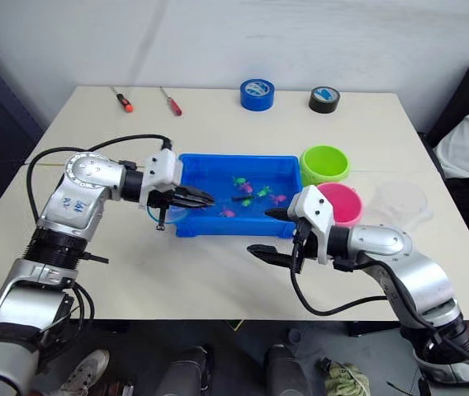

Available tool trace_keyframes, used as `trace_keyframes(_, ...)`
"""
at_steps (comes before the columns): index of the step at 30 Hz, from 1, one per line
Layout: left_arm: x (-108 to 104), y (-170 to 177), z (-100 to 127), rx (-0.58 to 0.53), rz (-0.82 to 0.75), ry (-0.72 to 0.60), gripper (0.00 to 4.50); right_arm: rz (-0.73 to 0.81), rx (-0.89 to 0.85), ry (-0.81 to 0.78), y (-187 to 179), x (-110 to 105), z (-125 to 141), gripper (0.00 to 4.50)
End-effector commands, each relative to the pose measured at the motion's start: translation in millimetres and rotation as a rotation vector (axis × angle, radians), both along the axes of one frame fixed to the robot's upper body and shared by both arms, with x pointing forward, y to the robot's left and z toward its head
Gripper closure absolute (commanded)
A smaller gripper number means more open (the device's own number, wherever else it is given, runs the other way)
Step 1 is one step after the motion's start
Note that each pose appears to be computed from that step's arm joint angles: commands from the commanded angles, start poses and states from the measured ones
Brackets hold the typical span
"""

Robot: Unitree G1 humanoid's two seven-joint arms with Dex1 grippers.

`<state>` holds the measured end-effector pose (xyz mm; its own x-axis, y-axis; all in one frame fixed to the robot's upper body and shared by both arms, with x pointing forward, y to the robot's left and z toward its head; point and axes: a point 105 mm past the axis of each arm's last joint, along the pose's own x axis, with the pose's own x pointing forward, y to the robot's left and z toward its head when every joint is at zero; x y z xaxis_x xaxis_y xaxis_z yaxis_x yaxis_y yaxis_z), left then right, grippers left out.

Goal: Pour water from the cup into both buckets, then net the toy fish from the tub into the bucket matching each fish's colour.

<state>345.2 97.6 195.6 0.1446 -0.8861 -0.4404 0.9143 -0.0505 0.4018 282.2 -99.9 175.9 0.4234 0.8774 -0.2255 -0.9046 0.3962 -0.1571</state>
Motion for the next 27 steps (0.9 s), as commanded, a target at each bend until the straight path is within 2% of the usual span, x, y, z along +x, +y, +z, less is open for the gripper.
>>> trace_keyframes(1,-12.4,-15.2,8.1,0.015,-0.136,-0.008,4.42,0.008,-0.002,0.007,5.7,-2.6,6.5,0.0)
trace_keyframes(5,-18.7,-31.8,5.0,0.017,-0.226,0.017,4.42,0.014,-0.011,0.026,10.9,-5.3,6.4,0.0)
trace_keyframes(13,-19.7,-47.8,-2.2,0.036,-0.287,0.023,4.42,0.021,-0.006,0.025,18.6,-6.6,7.0,0.0)
trace_keyframes(27,-18.5,-35.6,-3.9,0.052,-0.259,0.033,4.42,0.008,-0.014,0.012,15.1,-1.7,8.1,0.0)
